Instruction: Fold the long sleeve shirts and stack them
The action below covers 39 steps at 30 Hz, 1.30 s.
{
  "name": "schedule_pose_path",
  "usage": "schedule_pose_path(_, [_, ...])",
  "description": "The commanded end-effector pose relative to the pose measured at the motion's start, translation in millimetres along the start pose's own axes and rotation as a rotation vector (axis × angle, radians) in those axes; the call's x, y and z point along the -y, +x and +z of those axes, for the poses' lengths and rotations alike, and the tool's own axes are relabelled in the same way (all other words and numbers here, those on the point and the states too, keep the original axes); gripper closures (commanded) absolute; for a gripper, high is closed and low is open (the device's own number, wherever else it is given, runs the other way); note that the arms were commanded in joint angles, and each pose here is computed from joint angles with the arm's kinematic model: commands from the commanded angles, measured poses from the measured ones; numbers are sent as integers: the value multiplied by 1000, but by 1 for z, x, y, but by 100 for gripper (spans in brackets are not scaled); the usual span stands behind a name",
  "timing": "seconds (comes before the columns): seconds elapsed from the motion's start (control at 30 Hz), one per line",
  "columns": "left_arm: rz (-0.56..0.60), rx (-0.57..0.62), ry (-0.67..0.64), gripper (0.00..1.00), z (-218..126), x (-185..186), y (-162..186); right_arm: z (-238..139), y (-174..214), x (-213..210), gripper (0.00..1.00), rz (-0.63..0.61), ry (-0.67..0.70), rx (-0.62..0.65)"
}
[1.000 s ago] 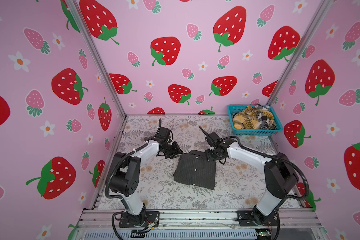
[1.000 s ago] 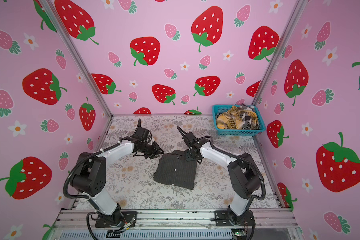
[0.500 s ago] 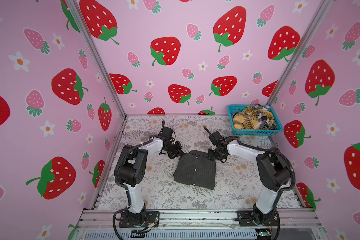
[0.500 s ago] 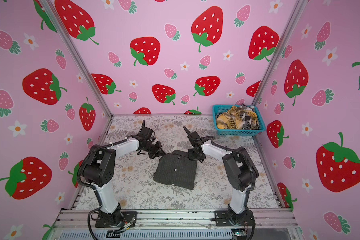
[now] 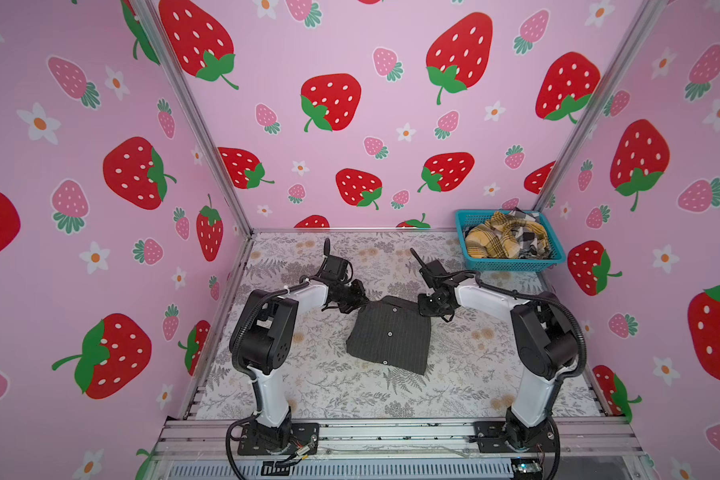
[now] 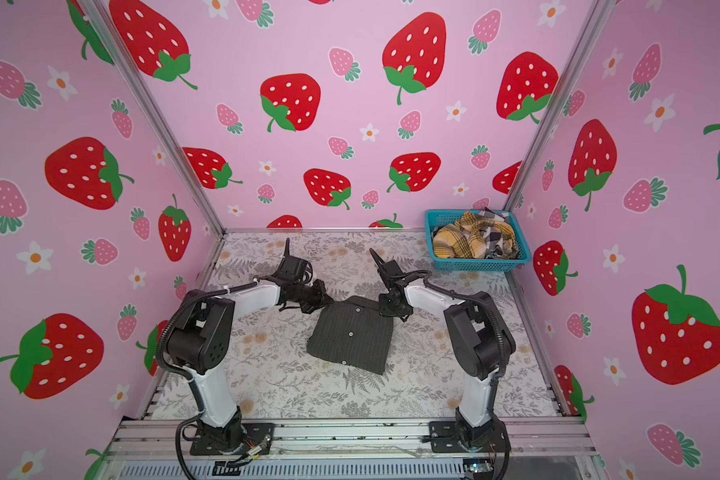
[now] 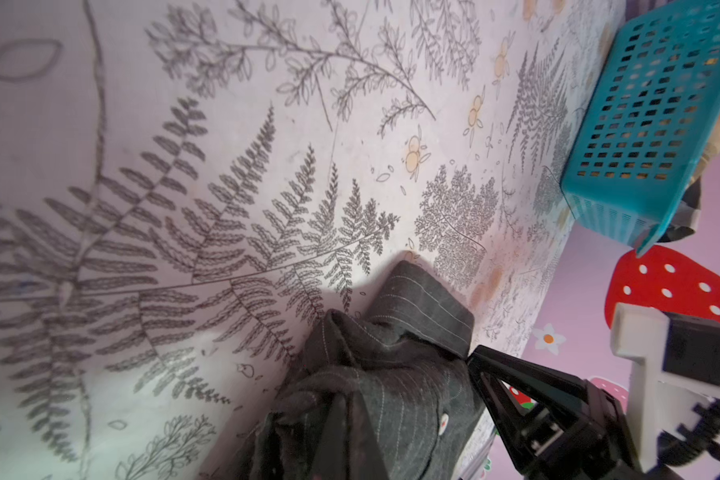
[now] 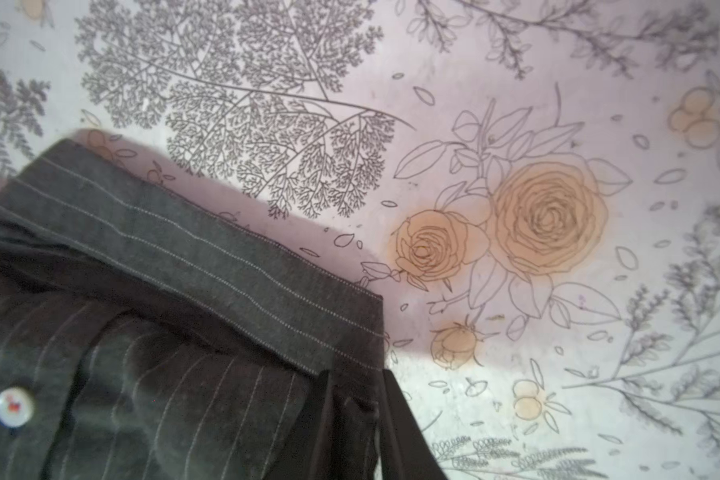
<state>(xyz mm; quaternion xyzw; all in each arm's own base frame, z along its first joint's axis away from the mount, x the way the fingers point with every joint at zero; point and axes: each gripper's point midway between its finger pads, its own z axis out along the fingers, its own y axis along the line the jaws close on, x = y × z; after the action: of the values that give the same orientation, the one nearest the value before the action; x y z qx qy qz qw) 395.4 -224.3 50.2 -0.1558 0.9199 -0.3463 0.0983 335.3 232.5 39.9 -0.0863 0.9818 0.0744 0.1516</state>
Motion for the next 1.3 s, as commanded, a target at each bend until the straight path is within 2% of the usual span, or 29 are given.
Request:
schedule_pose_path(0.0, [8,41,-86,100,17,-22,-9,-12,-9,12,63,5,81,31])
schedule_pose_path(0.13, [11,61,-111,100,23,-28,-10,-46,-19,15,52,-23,196,116])
schedule_pose_path(0.2, [22,70,-112,100,22,-24,-11,-58,-22,5,50,-52,218,152])
schedule_pose_path(0.37, [58,69,-69,100,20,-4,-11,-48,-15,-29,50,-82,114,122])
schedule_pose_path(0.43, [61,60,-41,100,17,5,-11,-37,-12,-30,54,-60,86,107])
schedule_pose_path(0.47, [59,60,-41,96,15,7,-12,-31,-10,-30,60,-56,78,97])
schedule_pose_path(0.6, [66,85,-26,54,-5,16,-15,-11,1,-22,75,-51,79,36])
schedule_pose_path(0.7, [58,113,6,38,-27,20,-18,8,18,-9,84,-43,106,-21])
schedule_pose_path(0.8, [56,122,29,33,-50,18,-15,20,27,8,84,-29,138,-48])
schedule_pose_path(0.93, [60,90,-15,34,-67,-2,12,27,15,15,84,-47,142,-35])
schedule_pose_path(1.1, [55,97,-32,32,-81,-32,49,11,-26,-9,75,-148,78,43])
schedule_pose_path(1.17, [37,83,-20,32,-84,-38,59,-6,-36,-13,66,-160,83,62])
schedule_pose_path(1.23, [-5,36,17,31,-84,-41,67,-25,-36,-15,51,-158,85,85])
schedule_pose_path(1.27, [-27,8,54,31,-83,-41,70,-36,-32,-16,49,-152,83,90])
